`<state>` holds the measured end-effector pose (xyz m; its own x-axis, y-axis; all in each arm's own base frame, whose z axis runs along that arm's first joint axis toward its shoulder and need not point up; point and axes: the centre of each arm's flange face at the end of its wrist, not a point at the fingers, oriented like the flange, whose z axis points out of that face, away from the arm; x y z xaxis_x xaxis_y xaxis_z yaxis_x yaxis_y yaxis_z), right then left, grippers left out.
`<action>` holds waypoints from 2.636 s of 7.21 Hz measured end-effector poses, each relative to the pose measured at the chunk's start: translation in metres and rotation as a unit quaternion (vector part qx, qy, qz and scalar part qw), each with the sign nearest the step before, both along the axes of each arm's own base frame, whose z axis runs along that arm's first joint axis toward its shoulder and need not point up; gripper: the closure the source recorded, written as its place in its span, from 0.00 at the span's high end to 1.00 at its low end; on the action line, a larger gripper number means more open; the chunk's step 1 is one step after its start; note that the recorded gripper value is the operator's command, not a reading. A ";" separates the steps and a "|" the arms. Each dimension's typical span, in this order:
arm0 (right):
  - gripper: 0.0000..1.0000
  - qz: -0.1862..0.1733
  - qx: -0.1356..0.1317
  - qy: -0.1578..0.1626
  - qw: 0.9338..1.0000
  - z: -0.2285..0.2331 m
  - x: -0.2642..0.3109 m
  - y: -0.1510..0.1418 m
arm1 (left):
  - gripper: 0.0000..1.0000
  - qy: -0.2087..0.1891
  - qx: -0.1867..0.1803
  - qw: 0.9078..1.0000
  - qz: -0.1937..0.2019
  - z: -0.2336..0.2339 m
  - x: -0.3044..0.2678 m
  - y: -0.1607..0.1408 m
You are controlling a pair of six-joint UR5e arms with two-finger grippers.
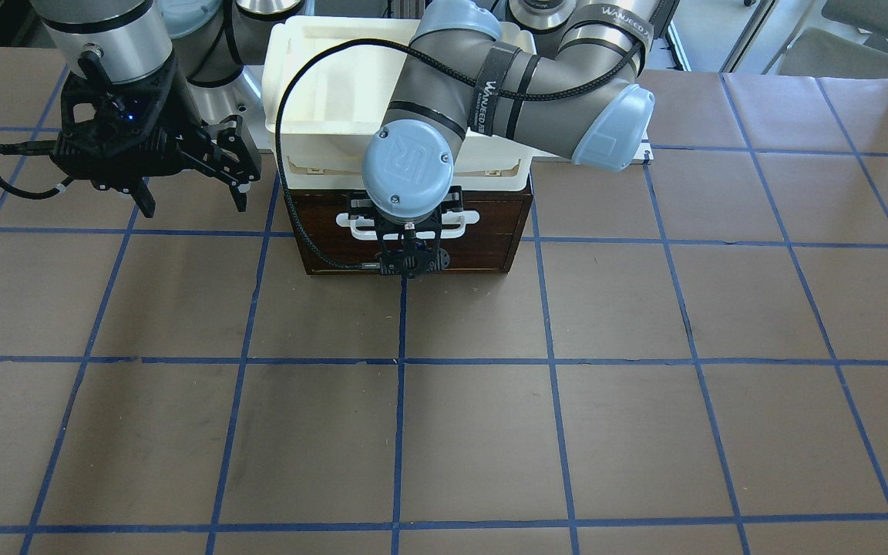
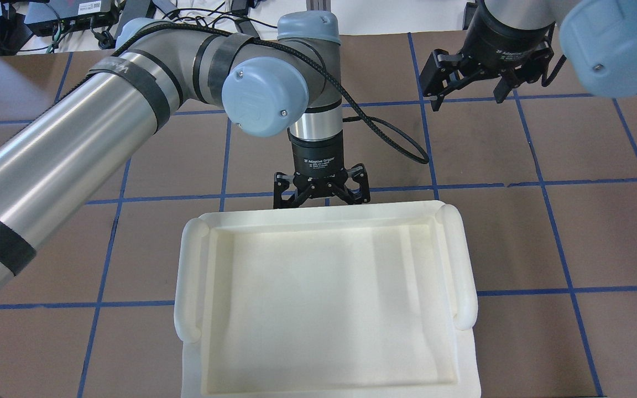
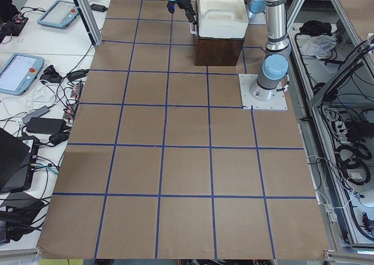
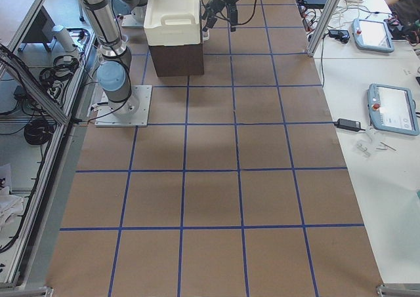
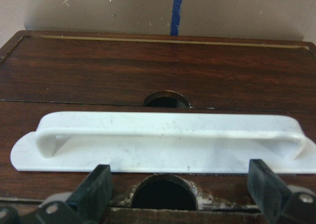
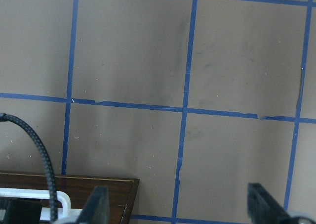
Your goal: Put scissors in drawer and close it
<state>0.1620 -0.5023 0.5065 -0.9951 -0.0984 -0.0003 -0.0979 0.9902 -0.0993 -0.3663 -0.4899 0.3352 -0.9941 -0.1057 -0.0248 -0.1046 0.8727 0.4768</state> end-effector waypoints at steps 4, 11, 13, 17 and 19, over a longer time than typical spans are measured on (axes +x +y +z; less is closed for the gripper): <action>1.00 0.000 -0.001 0.000 1.000 0.000 0.000 0.000 | 1.00 -0.026 -0.147 0.989 -0.009 0.107 0.035 0.004; 1.00 0.000 -0.001 0.000 1.000 0.000 -0.001 0.000 | 1.00 -0.012 -0.293 0.954 -0.056 0.182 0.116 0.033; 1.00 -0.001 -0.001 0.000 1.000 0.000 -0.001 0.000 | 1.00 -0.007 -0.308 0.945 -0.108 0.197 0.166 0.022; 1.00 0.000 -0.002 0.000 1.000 0.000 0.000 0.000 | 1.00 -0.001 -0.304 0.949 -0.089 0.212 0.210 0.026; 1.00 0.000 -0.002 0.000 1.000 0.000 0.000 0.000 | 1.00 0.019 -0.295 0.951 -0.088 0.210 0.211 0.027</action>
<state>0.1621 -0.5026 0.5069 -0.9951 -0.0987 -0.0008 -0.0981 0.9898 -0.1030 -0.1556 -0.4630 0.5450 -0.9966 0.0787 0.0224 0.0761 0.9920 -0.1006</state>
